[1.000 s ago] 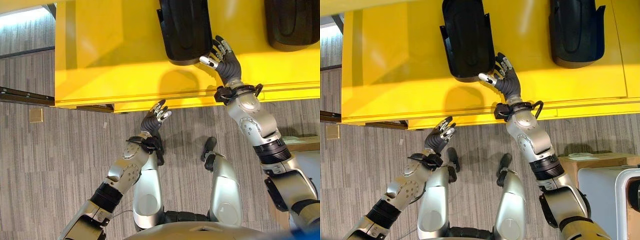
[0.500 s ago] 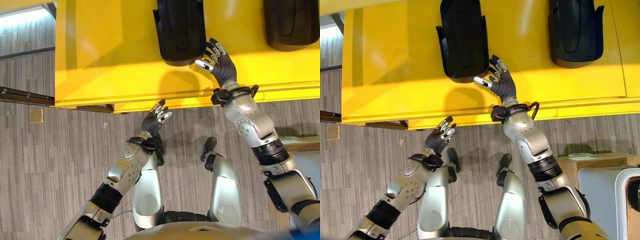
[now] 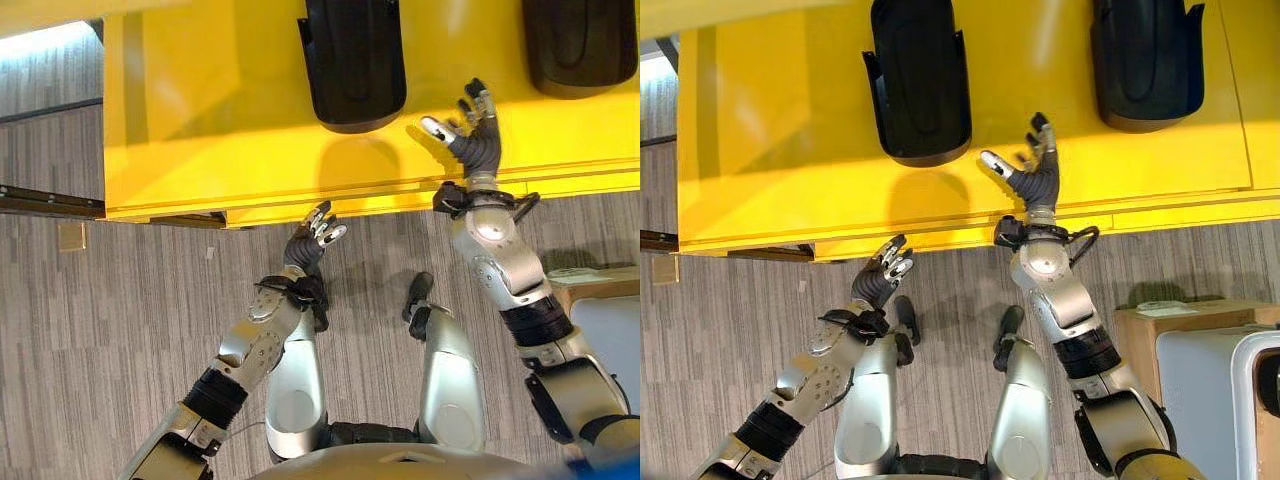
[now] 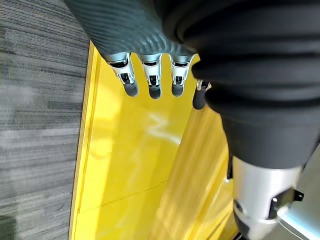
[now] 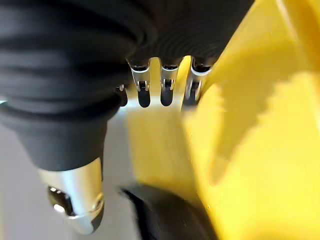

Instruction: Move parts from the plastic box to the shelf.

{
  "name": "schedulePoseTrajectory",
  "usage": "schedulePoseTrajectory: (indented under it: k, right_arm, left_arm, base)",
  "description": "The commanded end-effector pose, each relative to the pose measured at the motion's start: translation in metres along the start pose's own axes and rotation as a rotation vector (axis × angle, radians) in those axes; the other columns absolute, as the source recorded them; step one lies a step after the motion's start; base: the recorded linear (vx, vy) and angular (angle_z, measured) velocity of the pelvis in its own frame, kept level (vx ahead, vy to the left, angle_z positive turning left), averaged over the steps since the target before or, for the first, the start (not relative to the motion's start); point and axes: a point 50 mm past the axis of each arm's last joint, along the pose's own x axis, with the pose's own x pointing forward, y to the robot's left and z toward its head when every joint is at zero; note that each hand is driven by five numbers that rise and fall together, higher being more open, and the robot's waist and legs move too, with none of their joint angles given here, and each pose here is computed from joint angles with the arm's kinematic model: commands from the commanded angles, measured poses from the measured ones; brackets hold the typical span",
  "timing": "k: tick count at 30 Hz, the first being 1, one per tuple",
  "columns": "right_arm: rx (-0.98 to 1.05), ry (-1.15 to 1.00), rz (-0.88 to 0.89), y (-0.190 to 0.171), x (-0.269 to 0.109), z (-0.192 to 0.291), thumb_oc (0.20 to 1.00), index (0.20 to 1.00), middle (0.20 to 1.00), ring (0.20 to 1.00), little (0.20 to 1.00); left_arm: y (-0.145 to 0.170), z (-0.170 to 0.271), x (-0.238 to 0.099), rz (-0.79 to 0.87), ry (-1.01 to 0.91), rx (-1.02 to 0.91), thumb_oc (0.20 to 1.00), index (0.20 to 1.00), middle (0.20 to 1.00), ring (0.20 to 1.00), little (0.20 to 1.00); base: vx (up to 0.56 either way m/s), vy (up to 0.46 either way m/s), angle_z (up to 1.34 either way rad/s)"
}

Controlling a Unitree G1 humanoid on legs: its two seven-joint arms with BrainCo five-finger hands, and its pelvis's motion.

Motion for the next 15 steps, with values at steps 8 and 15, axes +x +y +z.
schedulePoseTrajectory:
  k: [8,15]
  right_arm:
    - [-0.186,-0.473,0.245,0.017,-0.03,0.061,1.0,1.0,1.0,1.0,1.0]
    - [-0.441,-0.394,0.676,0.003,-0.059,0.04,1.0,1.0,1.0,1.0,1.0]
  left_arm:
    - [-0.019,0.02,-0.013,-0.09,-0.149,-0.04,1.0,1.0,1.0,1.0,1.0]
    - [0.013,0.026,-0.025,-0.09,-0.116,0.012,1.0,1.0,1.0,1.0,1.0]
  base:
    - [0.0,0.039,-0.08]
    - [-0.01,-0.055,0.04]
